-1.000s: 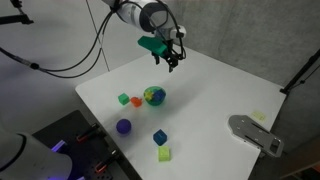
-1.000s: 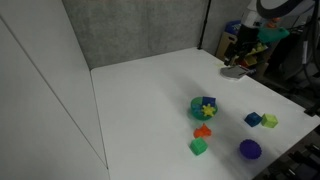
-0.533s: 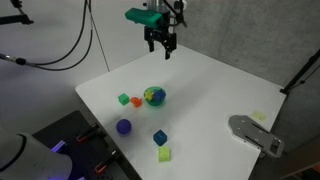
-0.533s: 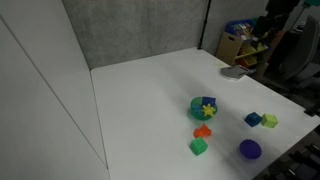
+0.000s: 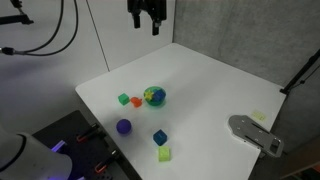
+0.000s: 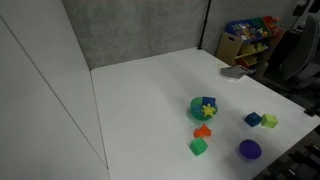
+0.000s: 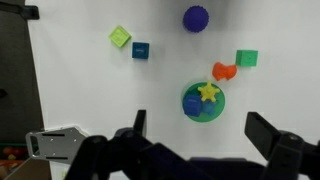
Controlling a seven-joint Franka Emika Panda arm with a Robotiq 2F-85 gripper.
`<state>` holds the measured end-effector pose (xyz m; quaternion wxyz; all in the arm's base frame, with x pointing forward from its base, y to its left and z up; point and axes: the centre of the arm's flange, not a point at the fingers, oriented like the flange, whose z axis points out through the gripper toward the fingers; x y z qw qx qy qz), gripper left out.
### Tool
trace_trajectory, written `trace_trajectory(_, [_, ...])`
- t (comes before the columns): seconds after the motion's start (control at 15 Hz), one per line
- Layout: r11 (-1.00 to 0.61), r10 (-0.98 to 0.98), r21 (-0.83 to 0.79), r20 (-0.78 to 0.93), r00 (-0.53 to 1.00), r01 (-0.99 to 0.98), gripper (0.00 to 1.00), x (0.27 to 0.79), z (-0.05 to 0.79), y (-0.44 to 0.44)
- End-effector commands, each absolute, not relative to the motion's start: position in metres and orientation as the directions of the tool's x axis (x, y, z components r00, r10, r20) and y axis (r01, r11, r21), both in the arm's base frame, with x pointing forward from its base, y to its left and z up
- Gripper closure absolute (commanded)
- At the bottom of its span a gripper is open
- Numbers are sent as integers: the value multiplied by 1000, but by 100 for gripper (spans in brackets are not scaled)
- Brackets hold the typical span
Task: Put the star shaped toy in the bowl
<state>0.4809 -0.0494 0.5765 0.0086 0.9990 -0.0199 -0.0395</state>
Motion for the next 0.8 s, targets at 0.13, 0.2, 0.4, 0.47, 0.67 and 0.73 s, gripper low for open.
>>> trace_trajectory(0.13, [-999, -42, 25, -85, 995, -40, 0, 476, 593, -50])
trace_trajectory(0.2, [-999, -42, 27, -86, 995, -40, 0, 476, 593, -50])
trace_trajectory(0.4, [-999, -42, 27, -92, 995, -39, 0, 477, 590, -50])
trace_trajectory(0.47, [-999, -42, 27, -93, 995, -39, 0, 477, 590, -50])
trace_trajectory(0.67, [-999, -42, 27, -93, 995, -39, 0, 477, 590, -50])
trace_trajectory(0.73, [-999, -42, 27, -93, 995, -39, 0, 477, 590, -50])
